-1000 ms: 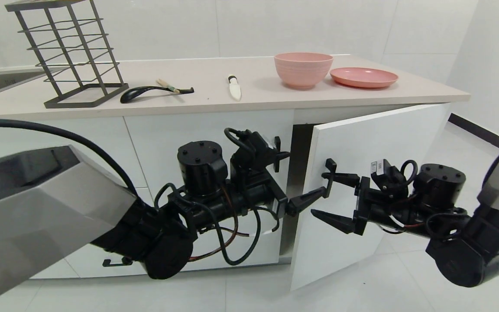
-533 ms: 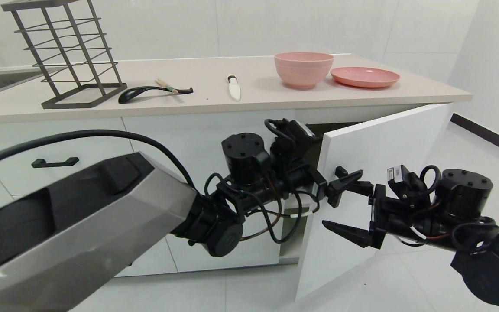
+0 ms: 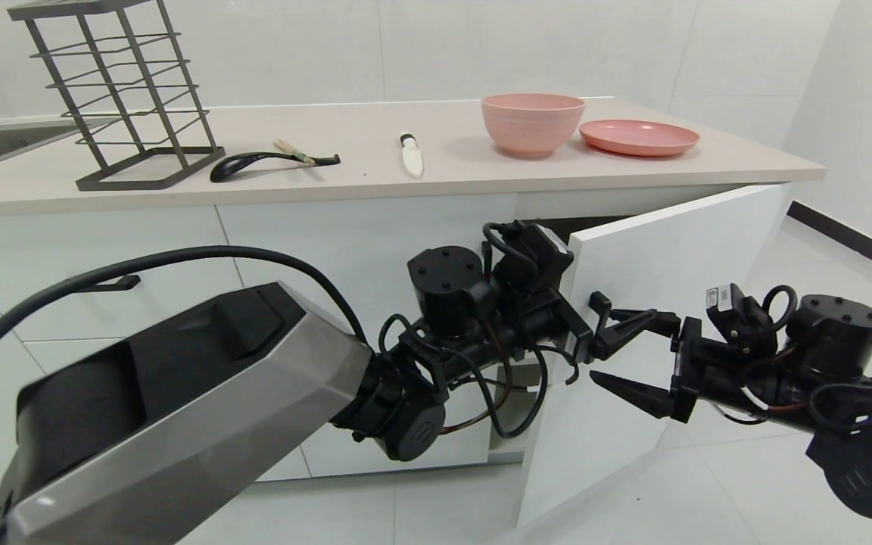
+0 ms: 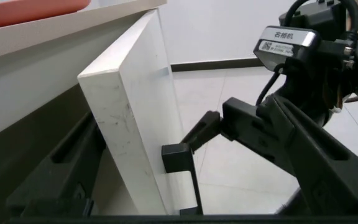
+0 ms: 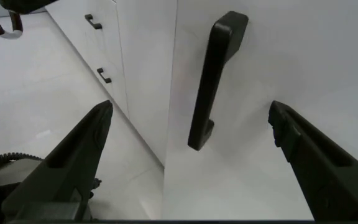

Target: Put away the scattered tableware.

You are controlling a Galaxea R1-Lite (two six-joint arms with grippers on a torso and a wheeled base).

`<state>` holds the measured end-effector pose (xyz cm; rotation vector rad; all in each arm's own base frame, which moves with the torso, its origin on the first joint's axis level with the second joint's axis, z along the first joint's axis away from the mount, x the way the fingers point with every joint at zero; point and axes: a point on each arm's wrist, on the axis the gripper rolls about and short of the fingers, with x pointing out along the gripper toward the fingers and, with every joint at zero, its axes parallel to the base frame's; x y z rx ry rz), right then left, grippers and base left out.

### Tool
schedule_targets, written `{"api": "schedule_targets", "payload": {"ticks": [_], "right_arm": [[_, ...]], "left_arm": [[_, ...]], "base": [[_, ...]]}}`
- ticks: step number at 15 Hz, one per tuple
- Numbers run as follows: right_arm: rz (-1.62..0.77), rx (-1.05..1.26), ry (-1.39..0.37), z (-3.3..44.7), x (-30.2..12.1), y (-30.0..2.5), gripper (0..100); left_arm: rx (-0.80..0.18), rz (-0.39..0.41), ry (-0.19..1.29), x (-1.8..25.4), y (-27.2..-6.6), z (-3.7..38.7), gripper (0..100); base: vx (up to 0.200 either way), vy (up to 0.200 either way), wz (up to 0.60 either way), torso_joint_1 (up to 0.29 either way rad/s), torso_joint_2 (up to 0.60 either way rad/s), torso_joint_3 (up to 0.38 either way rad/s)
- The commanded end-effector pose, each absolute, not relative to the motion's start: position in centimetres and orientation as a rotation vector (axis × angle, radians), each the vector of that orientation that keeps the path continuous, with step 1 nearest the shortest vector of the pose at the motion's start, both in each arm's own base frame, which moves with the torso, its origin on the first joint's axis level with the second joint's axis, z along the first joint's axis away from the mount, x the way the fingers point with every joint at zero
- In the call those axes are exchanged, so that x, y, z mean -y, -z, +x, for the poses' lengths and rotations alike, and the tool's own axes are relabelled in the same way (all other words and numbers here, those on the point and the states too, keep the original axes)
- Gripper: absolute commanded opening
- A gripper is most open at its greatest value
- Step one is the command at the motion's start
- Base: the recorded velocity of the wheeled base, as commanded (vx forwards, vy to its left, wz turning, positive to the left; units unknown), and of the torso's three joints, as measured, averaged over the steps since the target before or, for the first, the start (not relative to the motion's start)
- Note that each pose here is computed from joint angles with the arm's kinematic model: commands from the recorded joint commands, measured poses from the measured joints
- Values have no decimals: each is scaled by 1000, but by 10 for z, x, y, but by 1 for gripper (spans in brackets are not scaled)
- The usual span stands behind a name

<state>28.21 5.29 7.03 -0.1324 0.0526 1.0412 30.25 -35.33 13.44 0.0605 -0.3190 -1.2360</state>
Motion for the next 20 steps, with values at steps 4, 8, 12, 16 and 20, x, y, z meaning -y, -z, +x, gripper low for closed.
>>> {"api": "schedule_targets", "payload": {"ticks": [4,8,12,16,20], "right_arm": [[-93,-151,-991,264,-39,-57,100],[-105,-132,-966,225,-32,-77,100],[-171,-44,-870,176,-26,-106,100],[-278,223,-809,135,-20,-153,100],[-324,336,-793,116,-19,-168,100]], "left_arm": [[333,55,1242,356,-136,296,100],[324,48,1272,361,-135,280,100],[304,33,1276,372,-132,268,100],[292,27,1266,374,-131,266,100],[272,34,1282,380,-119,263,100]], "base": [[0,0,0,0,0,0],[0,0,0,0,0,0],[0,0,0,0,0,0],[0,0,0,0,0,0],[0,0,0,0,0,0]]}}
